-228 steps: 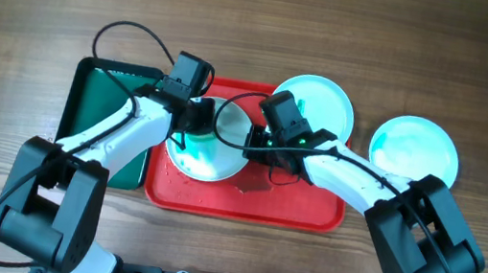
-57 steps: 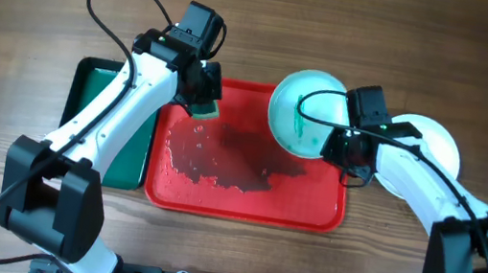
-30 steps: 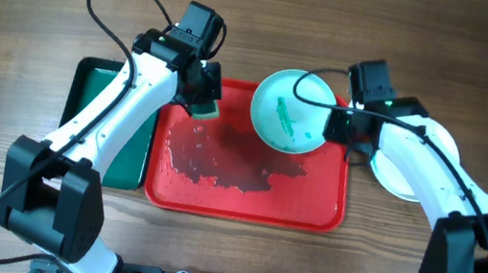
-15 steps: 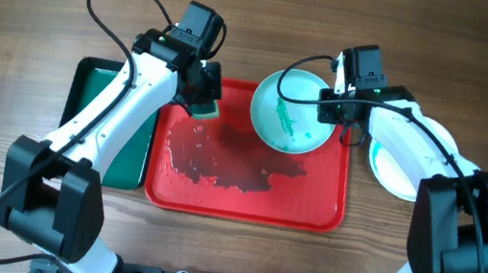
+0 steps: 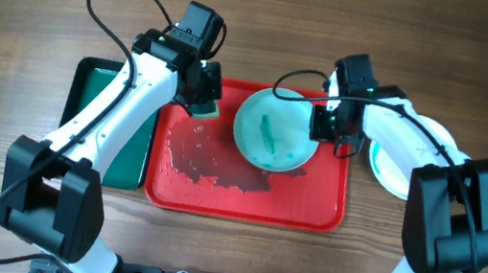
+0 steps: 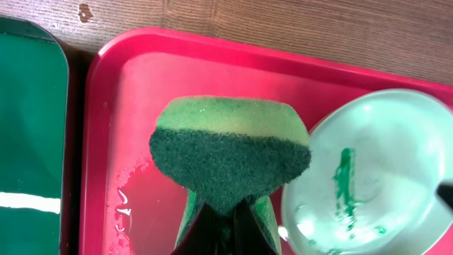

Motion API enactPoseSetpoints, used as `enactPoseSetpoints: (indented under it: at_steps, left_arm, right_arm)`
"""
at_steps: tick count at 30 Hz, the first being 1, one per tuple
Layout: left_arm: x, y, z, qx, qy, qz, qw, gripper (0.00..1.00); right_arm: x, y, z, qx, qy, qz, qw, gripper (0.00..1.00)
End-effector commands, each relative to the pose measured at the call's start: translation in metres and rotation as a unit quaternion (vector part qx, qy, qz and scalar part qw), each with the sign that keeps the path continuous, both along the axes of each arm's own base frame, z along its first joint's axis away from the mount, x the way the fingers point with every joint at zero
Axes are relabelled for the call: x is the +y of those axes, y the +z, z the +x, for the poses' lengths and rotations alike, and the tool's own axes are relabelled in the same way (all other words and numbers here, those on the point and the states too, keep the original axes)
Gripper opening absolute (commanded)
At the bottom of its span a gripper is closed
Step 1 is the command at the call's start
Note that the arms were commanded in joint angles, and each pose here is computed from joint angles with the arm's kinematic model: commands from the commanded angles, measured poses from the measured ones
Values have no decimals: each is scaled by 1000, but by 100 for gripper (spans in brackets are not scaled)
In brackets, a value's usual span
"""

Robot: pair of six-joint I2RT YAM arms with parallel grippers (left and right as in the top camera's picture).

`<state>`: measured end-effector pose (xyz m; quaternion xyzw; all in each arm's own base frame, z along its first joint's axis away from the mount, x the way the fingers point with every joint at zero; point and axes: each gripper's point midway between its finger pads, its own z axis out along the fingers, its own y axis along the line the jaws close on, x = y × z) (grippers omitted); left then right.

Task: Clean dirty plates on tray and stack at the side
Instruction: 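Grip the last plate with the right gripper and pull it to tray center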

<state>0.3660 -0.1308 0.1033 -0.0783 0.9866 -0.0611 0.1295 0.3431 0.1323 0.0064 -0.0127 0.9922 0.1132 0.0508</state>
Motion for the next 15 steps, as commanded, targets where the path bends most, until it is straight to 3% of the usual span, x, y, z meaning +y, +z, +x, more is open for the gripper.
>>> enactPoseSetpoints:
  at_steps: [1, 4, 5, 6, 10, 15]
  left_arm:
    - [-5, 5, 2, -7, -6, -8, 1000, 4]
    - [-5, 5, 2, -7, -6, -8, 1000, 4]
    - [-5, 5, 2, -7, -6, -8, 1000, 4]
    - [-5, 5, 2, -7, -6, -8, 1000, 4]
    - [-5, 5, 2, -7, -6, -8, 1000, 4]
    - [-5, 5, 2, -6, -6, -8, 1000, 4]
  right_arm:
    - [34, 0, -35, 81, -72, 29, 994, 4]
    - [60, 1, -48, 86, -60, 28, 994, 5]
    - [68, 1, -48, 74, -48, 26, 996, 10]
    - [69, 0, -44, 61, -43, 19, 997, 22]
    - [68, 2, -28, 19, 3, 22, 1000, 36]
    - [77, 3, -10, -35, 76, 36, 996, 34]
